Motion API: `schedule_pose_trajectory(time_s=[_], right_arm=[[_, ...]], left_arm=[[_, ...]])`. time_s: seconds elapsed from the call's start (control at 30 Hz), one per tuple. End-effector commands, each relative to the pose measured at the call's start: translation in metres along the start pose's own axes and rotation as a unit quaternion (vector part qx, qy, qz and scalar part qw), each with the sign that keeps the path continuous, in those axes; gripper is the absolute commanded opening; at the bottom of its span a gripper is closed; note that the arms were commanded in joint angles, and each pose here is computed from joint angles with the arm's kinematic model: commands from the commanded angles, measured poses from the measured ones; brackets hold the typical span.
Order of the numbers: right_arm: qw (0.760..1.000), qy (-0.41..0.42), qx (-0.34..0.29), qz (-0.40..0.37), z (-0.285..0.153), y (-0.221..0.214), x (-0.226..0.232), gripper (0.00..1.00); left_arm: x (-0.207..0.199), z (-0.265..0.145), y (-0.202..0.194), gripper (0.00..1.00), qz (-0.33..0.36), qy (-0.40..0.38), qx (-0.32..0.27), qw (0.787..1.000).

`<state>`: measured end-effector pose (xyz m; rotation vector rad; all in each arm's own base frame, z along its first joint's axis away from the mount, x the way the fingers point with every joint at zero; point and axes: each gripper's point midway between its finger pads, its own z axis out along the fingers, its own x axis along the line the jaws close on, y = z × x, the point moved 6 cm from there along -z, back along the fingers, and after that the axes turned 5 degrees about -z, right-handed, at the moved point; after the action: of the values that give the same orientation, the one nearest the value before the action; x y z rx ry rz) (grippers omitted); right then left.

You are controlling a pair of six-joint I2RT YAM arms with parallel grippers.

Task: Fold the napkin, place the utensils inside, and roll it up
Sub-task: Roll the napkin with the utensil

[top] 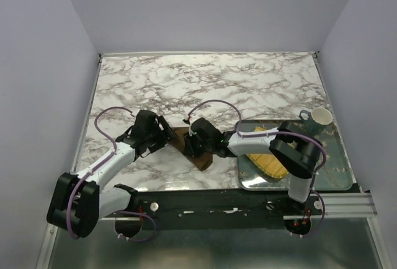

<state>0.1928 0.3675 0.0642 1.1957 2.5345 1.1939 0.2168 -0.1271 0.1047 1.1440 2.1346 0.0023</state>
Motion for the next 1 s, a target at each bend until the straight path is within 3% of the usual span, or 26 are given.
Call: schedule_pose_trajectory(time_s=[0.0,0.13,0.23,0.43,0.53,0.6,0.73,0.87,0.97], right_arm=[[0.984,0.159,0.07,0.044,0.011,-0.041,-0.022,0.3],[0.948,0.293,0.1,0.076,0.01,-0.04,-0.02,0.31],[0.921,0.35,0.127,0.113,0.016,-0.043,-0.027,0.31],[0.902,0.387,0.137,0.138,0.021,-0.038,-0.043,0.31],[0.918,0.345,0.147,0.128,0.024,-0.038,-0.053,0.34],[0.929,0.307,0.174,0.11,0.023,-0.039,-0.06,0.39],[0.958,0.224,0.167,0.066,0.009,-0.02,-0.069,0.52],[0.974,0.141,0.173,0.023,-0.012,0.001,-0.062,0.67],[0.981,0.092,0.17,-0.003,-0.025,0.017,-0.049,0.7]], left_arm=[[-0.007,-0.007,-0.003,0.83,0.015,-0.023,0.015,1.0],[-0.01,0.004,-0.007,0.83,0.009,-0.038,0.034,0.999],[-0.008,0.015,-0.009,0.83,0.006,-0.024,0.042,0.999],[0.01,0.031,-0.008,0.79,0.015,0.034,0.035,0.999],[0.018,0.029,-0.007,0.71,0.024,0.048,0.02,0.998],[0.021,0.027,-0.008,0.65,0.031,0.05,0.017,0.998],[0.025,0.026,-0.012,0.53,0.027,0.048,0.023,0.998],[0.022,0.026,-0.013,0.51,0.017,0.038,0.026,0.999],[0.016,0.026,-0.011,0.51,0.017,0.031,0.029,0.999]])
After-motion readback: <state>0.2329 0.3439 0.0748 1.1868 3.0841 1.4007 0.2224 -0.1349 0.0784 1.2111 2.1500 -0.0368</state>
